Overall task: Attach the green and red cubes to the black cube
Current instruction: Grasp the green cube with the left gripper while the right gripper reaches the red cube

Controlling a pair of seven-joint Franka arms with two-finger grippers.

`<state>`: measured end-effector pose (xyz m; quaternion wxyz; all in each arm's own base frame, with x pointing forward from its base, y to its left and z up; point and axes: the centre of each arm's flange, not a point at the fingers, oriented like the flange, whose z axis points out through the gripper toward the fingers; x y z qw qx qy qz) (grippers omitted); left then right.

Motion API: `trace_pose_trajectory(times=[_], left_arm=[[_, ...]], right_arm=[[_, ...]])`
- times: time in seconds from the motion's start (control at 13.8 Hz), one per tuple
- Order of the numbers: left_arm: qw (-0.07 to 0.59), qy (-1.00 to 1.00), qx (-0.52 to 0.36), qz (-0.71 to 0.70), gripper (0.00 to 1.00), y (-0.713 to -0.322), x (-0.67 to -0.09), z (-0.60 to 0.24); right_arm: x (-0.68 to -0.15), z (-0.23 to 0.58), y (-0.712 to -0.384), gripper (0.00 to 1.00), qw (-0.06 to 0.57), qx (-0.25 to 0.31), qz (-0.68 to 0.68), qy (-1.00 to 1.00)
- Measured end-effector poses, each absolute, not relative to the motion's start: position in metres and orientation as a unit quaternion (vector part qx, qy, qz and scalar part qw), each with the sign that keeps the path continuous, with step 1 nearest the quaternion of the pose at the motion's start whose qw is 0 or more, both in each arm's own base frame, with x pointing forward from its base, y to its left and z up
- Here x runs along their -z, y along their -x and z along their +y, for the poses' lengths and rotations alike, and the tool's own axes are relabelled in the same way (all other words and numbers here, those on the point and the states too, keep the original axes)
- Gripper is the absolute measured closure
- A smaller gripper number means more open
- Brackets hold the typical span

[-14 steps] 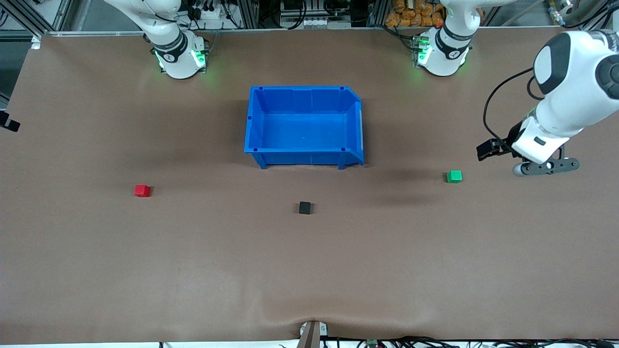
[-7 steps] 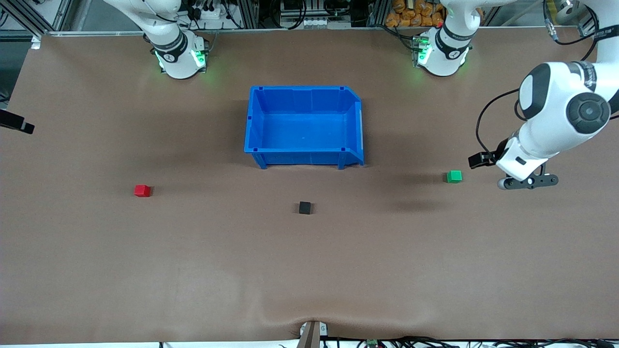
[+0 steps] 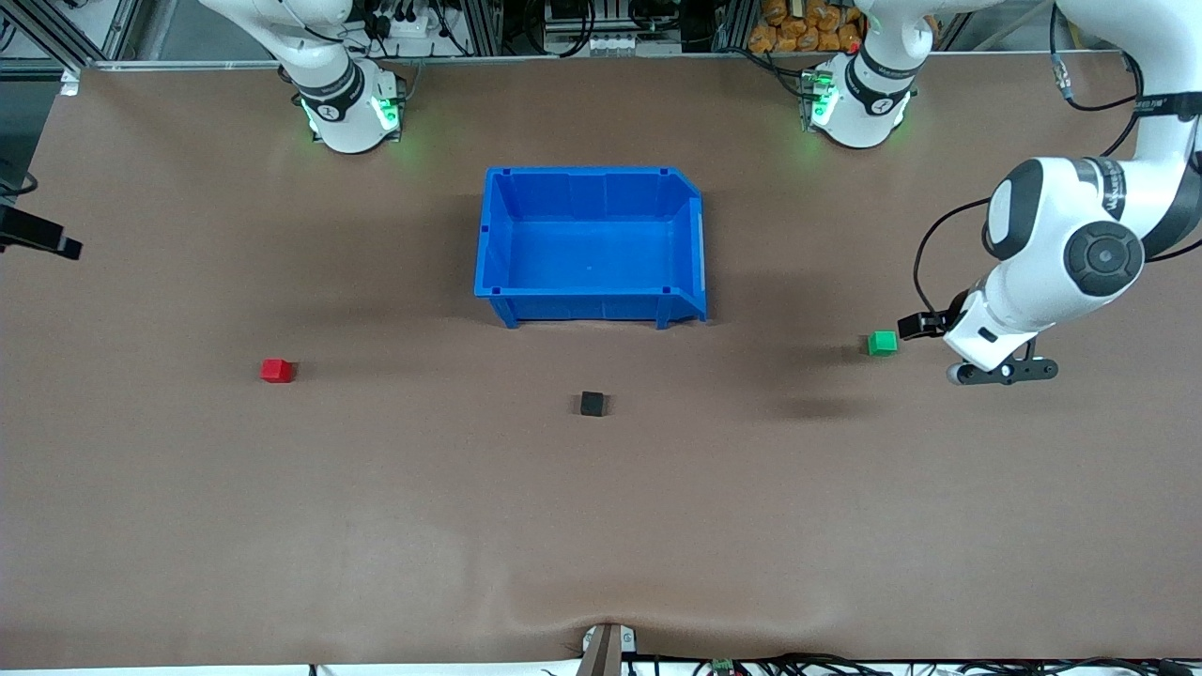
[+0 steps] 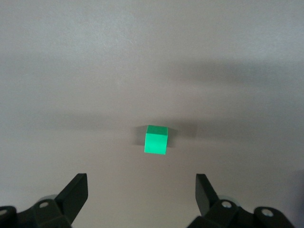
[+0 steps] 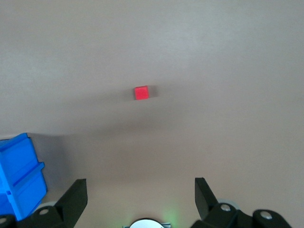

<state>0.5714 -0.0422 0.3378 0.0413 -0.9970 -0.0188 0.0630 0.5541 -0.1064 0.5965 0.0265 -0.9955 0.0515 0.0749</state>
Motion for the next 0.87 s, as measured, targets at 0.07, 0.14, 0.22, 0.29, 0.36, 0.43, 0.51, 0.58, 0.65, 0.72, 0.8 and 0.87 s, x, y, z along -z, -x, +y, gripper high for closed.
trace_pose_trajectory(times=[0.07,0.14,0.22,0.29,0.36,0.43,0.51,0.58,0.65,0.72,0.8,0.87], left_arm=[[0.041,0.997,-0.067,-0.020,0.00,-0.572,-0.329,-0.042],[0.040,0.996,-0.073,-0.021,0.00,-0.572,-0.321,-0.042],[0.040,0.996,-0.078,-0.021,0.00,-0.572,-0.314,-0.042],[0.039,0.996,-0.083,-0.022,0.00,-0.572,-0.307,-0.042],[0.039,0.995,-0.088,-0.022,0.00,-0.572,-0.299,-0.041],[0.038,0.995,-0.092,-0.024,0.00,-0.572,-0.292,-0.041],[0.037,0.994,-0.096,-0.025,0.00,-0.573,-0.284,-0.040],[0.036,0.994,-0.098,-0.026,0.00,-0.573,-0.275,-0.038],[0.034,0.994,-0.101,-0.028,0.00,-0.574,-0.266,-0.036],[0.033,0.993,-0.105,-0.029,0.00,-0.573,-0.257,-0.035],[0.032,0.993,-0.110,-0.029,0.00,-0.573,-0.248,-0.034],[0.031,0.993,-0.114,-0.029,0.00,-0.572,-0.240,-0.034]], right_arm=[[-0.586,-0.096,-0.559,0.00,0.027,-0.084,0.042,0.995],[-0.574,-0.091,-0.566,0.00,0.028,-0.092,0.031,0.995],[-0.560,-0.091,-0.573,0.00,0.029,-0.098,0.017,0.995],[-0.546,-0.095,-0.580,0.00,0.031,-0.102,0.002,0.994],[-0.533,-0.103,-0.586,0.00,0.033,-0.103,-0.011,0.994],[-0.521,-0.112,-0.591,0.00,0.035,-0.103,-0.021,0.994],[-0.512,-0.122,-0.595,0.00,0.038,-0.103,-0.035,0.993],[-0.504,-0.130,-0.597,0.00,0.041,-0.103,-0.051,0.992],[-0.497,-0.137,-0.598,0.00,0.043,-0.101,-0.069,0.991],[-0.489,-0.142,-0.600,0.00,0.046,-0.096,-0.085,0.991],[-0.478,-0.147,-0.601,0.00,0.050,-0.091,-0.097,0.990],[-0.467,-0.151,-0.601,0.00,0.057,-0.085,-0.110,0.989]])
